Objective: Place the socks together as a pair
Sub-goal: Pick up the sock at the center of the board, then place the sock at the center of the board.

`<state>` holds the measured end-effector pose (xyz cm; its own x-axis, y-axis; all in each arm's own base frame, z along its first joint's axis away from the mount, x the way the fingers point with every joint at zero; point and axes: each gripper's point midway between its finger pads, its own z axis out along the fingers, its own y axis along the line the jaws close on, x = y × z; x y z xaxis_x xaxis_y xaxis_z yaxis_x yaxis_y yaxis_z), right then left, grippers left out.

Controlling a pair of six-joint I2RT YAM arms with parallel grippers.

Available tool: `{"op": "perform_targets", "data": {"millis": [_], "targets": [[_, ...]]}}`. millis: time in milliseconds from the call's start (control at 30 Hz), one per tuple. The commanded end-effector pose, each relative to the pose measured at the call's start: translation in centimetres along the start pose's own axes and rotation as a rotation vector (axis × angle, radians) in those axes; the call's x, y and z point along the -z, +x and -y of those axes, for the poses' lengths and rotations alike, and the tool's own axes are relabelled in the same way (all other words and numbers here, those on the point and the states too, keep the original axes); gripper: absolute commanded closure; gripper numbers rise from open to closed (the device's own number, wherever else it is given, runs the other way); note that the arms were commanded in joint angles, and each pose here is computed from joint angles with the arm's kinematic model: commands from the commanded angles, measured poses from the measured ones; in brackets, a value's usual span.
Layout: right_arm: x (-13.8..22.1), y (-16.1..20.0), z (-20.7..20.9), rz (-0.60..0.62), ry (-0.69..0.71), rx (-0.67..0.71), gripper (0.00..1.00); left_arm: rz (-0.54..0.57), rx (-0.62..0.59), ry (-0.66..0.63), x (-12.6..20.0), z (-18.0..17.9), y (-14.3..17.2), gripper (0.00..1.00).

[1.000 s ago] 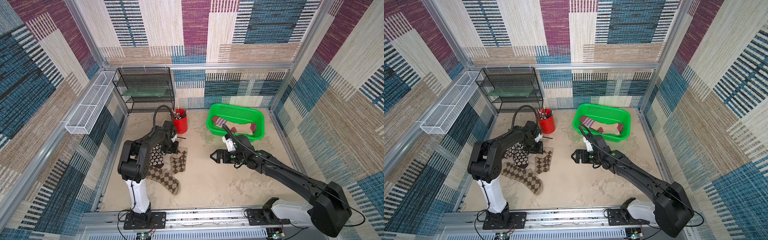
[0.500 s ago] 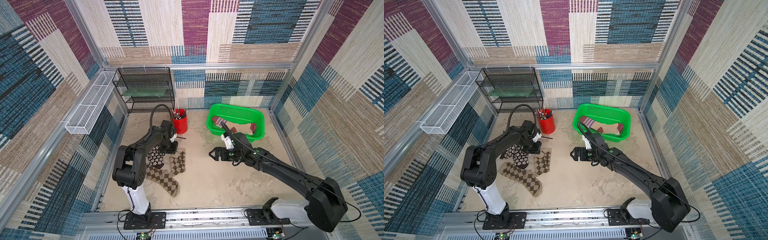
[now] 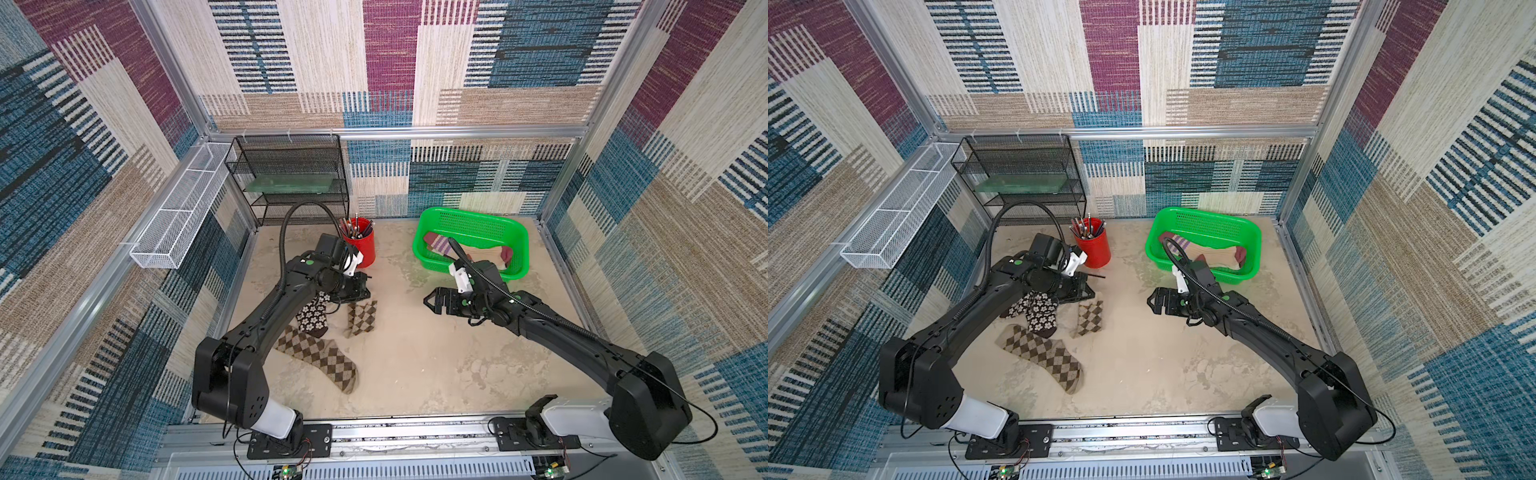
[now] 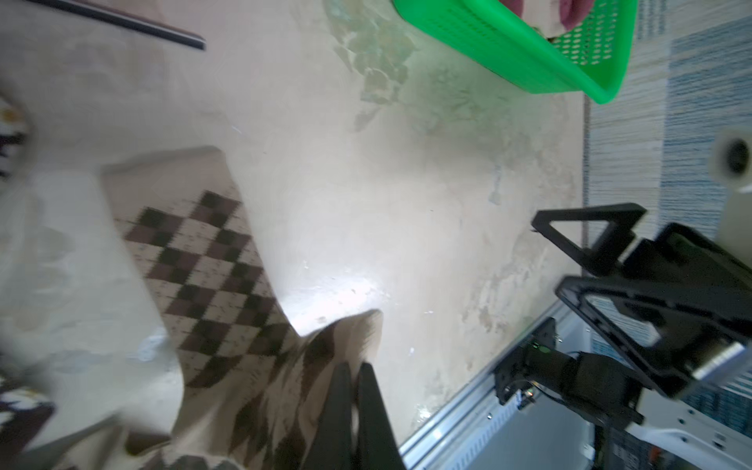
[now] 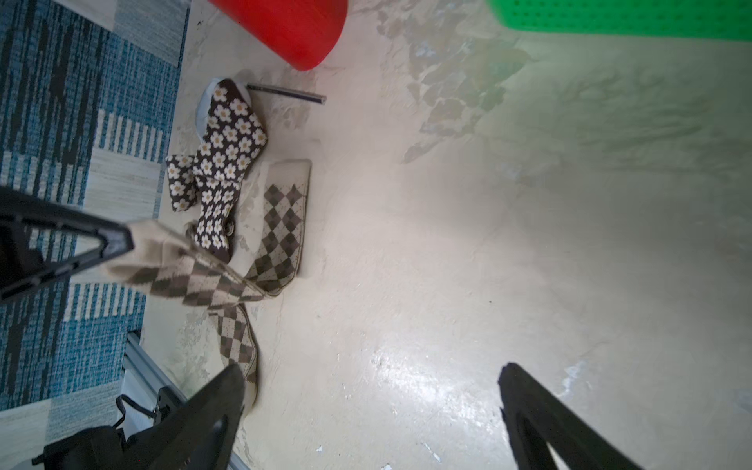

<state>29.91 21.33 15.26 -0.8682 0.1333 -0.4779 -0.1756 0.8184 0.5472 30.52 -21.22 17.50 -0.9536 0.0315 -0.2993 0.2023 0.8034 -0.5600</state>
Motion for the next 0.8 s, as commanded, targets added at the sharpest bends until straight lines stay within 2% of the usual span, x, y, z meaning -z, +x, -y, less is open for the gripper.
{"op": "perform_targets", "data": {"millis": [0, 200, 400, 500, 600, 767], "targets": [[1.0, -1.2, 0.7, 0.046, -0.007, -0.038, 0.01, 0.006, 0.057, 0.109, -1.6, 3.9, 1.1, 0.97], [3.5, -2.1, 4.3, 0.095, 0.049, -0.117, 0.0, -0.032, 0.058, 0.11, -6.3, 7.2, 3.8, 0.97], [5.3, -1.1, 6.8, 0.11, 0.087, -0.166, 0.0, -0.121, 0.069, 0.117, -12.1, 8.8, 6.5, 0.97], [5.9, -0.4, 7.6, 0.106, 0.101, -0.185, 0.01, -0.159, 0.039, 0.15, -13.9, 10.8, 6.9, 0.97], [6.6, 0.2, 8.2, 0.11, 0.113, -0.205, 0.0, -0.189, -0.008, 0.207, -14.4, 13.4, 7.4, 0.89], [7.3, 0.7, 9.4, 0.119, 0.126, -0.243, 0.0, -0.251, -0.027, 0.379, -13.6, 16.4, 8.5, 0.68]]}}
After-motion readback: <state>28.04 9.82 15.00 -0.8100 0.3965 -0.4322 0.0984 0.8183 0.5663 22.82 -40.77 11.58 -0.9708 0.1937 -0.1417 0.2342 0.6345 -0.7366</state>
